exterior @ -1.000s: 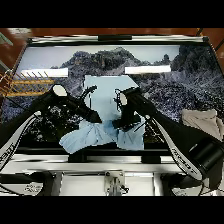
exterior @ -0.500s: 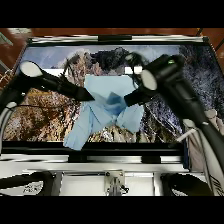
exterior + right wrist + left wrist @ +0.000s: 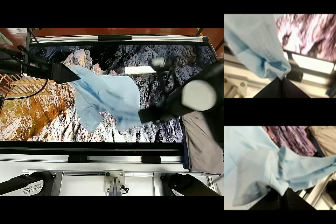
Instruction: Fold the shirts.
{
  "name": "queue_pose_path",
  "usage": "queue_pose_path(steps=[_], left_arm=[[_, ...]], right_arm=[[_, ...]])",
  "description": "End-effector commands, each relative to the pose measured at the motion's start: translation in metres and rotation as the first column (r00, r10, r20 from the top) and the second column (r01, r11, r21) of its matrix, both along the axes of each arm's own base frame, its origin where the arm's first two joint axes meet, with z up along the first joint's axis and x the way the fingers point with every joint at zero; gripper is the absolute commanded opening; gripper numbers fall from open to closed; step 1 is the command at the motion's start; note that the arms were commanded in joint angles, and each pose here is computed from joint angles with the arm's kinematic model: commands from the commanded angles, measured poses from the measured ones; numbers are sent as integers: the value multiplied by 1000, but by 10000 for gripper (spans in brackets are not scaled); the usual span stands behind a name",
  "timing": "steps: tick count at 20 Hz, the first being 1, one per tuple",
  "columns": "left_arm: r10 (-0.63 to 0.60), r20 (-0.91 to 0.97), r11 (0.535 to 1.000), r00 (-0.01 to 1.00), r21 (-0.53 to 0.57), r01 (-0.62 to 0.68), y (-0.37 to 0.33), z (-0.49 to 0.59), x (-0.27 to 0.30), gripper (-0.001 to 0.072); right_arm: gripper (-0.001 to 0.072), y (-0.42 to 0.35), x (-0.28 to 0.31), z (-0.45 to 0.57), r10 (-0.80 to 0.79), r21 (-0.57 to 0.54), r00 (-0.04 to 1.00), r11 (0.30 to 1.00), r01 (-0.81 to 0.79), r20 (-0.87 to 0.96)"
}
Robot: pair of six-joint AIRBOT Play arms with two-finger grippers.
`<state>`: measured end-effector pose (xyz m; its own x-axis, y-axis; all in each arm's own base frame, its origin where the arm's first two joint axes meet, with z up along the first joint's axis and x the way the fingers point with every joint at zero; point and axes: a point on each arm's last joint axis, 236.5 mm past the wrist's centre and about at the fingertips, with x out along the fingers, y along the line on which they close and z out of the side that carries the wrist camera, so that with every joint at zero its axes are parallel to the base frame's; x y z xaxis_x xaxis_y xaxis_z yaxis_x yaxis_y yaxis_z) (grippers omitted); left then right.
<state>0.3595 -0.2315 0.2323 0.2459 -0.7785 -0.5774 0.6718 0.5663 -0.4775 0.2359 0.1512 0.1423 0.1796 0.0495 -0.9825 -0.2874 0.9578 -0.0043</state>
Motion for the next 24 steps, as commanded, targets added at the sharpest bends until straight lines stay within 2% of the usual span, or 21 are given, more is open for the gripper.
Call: queue_pose_path(steps=[1, 4, 5, 6, 7, 10, 14, 17, 19, 22, 24], left_arm=[[-28, -83, 990, 996, 135, 39, 10, -38, -16, 45], [-59, -284, 979, 957, 172, 112, 3, -103, -48, 45], [-71, -349, 974, 935, 179, 141, -2, -127, -63, 45], [-80, -405, 969, 911, 185, 167, -8, -151, -78, 45], [-87, -443, 964, 893, 190, 188, -13, -170, -91, 45], [-100, -497, 952, 862, 203, 228, -25, -204, -117, 45], [-116, -507, 946, 854, 207, 251, -31, -212, -128, 45], [-113, -505, 946, 856, 208, 248, -30, -211, -127, 45], [-114, -503, 947, 857, 207, 247, -30, -210, -127, 45], [-119, -476, 949, 871, 205, 241, -30, -206, -125, 45], [-111, -454, 953, 884, 203, 225, -32, -203, -120, 45]], right_arm=[[67, -27, -52, -85, -75, -141, 966, 989, 41, -247], [69, -37, -65, -158, -122, -182, 951, 981, 72, -283], [131, -34, -63, -171, -137, -165, 955, 982, 95, -264], [350, -32, -59, -176, -146, -151, 958, 982, 111, -245], [485, -28, -52, -174, -140, -134, 964, 985, 112, -224], [497, -15, -20, -136, -127, -81, 985, 990, 118, -118], [501, 44, 46, -72, -192, 211, 976, 963, 167, 105], [501, 80, 46, -119, -154, 231, 987, 960, 158, -39], [501, 110, 44, -154, -134, 307, 972, 933, 189, -192], [501, 136, 60, -172, -133, 473, 918, 823, 313, -375], [499, 128, 78, -176, -178, 499, 886, 770, 397, -429]])
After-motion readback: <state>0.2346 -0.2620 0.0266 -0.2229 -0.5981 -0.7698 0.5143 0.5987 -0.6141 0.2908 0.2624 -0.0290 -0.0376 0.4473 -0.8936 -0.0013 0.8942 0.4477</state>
